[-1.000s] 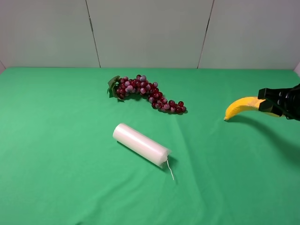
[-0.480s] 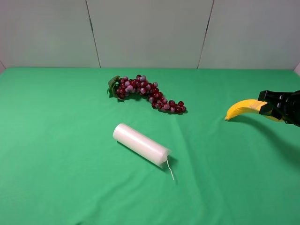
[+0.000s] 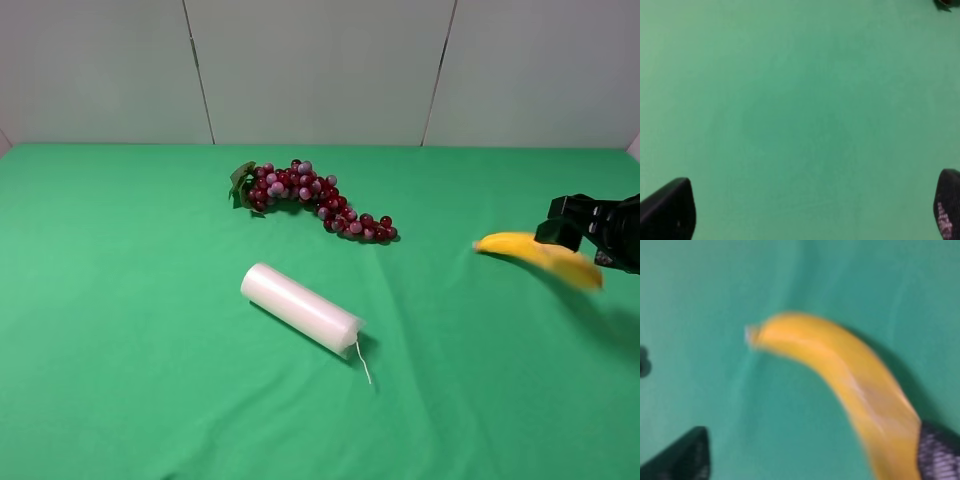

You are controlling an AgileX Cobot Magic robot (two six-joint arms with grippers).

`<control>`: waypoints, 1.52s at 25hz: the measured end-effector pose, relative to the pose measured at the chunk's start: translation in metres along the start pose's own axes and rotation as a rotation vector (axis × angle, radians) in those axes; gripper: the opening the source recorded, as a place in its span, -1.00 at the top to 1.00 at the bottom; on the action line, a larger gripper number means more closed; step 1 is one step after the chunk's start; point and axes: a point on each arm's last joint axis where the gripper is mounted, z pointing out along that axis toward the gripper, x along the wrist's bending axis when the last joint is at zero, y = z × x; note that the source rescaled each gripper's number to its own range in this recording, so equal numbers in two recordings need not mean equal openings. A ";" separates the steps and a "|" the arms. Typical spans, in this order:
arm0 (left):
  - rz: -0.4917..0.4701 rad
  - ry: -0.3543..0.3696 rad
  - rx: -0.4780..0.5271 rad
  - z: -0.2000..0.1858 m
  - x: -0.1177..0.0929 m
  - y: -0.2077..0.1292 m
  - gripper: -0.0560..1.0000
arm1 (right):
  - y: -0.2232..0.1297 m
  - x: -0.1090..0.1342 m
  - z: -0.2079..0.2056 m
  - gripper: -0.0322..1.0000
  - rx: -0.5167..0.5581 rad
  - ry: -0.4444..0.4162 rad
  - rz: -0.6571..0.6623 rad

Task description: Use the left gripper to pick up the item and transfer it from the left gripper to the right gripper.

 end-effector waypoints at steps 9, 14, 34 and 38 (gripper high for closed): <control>0.000 0.000 0.000 0.000 0.000 0.000 -0.85 | -0.002 0.001 0.000 -1.00 0.019 0.008 -0.015; 0.000 0.000 0.000 0.000 0.000 0.000 -0.85 | -0.002 0.001 0.000 -1.00 0.020 0.007 -0.023; 0.000 0.000 0.000 0.000 0.000 0.000 -0.85 | 0.028 0.020 -0.016 -1.00 0.055 0.118 -0.109; 0.000 0.000 0.000 0.000 0.000 0.000 -0.85 | 0.033 0.023 -0.035 -1.00 0.029 0.115 -0.151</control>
